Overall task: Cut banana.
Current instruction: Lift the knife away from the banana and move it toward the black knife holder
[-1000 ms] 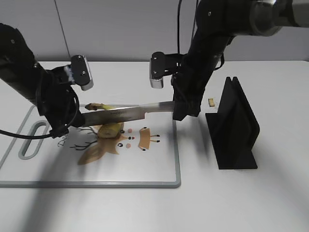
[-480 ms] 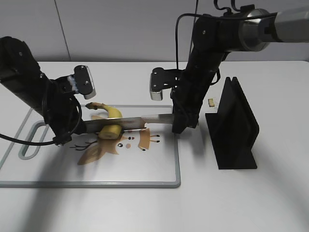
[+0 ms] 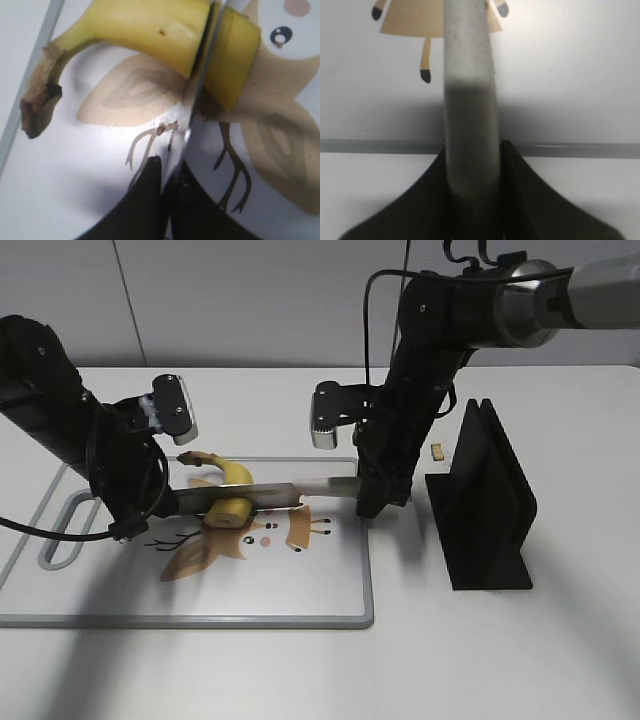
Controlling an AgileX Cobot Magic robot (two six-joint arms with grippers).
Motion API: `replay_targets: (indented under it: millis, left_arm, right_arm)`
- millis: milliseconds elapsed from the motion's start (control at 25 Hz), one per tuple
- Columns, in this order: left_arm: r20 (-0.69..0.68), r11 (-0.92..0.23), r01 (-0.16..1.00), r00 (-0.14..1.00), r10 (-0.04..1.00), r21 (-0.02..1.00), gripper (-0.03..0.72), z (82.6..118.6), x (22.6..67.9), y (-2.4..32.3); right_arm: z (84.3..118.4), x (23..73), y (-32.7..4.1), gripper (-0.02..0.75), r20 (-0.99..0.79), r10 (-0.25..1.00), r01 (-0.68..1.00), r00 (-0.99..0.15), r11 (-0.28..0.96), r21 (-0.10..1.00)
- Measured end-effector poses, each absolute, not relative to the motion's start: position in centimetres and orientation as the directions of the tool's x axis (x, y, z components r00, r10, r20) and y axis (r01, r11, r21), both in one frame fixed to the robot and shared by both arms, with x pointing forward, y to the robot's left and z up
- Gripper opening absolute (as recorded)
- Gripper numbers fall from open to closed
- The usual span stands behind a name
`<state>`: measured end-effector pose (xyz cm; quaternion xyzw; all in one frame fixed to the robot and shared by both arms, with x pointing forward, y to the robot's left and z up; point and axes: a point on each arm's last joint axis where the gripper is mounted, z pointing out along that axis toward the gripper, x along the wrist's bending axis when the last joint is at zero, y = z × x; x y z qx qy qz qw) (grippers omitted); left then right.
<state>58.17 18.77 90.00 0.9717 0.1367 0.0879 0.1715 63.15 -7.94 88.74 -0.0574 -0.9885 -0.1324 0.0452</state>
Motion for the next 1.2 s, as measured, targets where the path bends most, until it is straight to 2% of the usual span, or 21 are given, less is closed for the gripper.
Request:
replay_targets:
  millis: [280,600,1000,1200]
  left_arm:
    - [0.106,-0.907,0.225,0.955,0.278,0.356,0.004,91.2,57.1,18.9]
    - [0.148,-0.898,0.204,0.949,0.280,0.389,0.003,94.0,56.5,19.0]
    - [0.167,-0.896,0.198,0.945,0.282,0.397,0.002,94.7,56.5,19.0]
    - [0.238,-0.887,0.160,0.929,0.284,0.433,0.002,97.8,55.8,19.2]
  right_arm:
    - [89.4,62.6,-7.8,0.197,0.124,0.099,0.129,-0.987,0.956,0.264]
    - [92.7,62.3,-7.9,0.197,0.073,0.093,0.111,-0.993,0.948,0.299]
    - [93.8,62.3,-8.0,0.196,0.043,0.092,0.101,-0.995,0.946,0.309]
    - [97.1,62.0,-8.3,0.196,-0.026,0.087,0.073,-0.996,0.938,0.338]
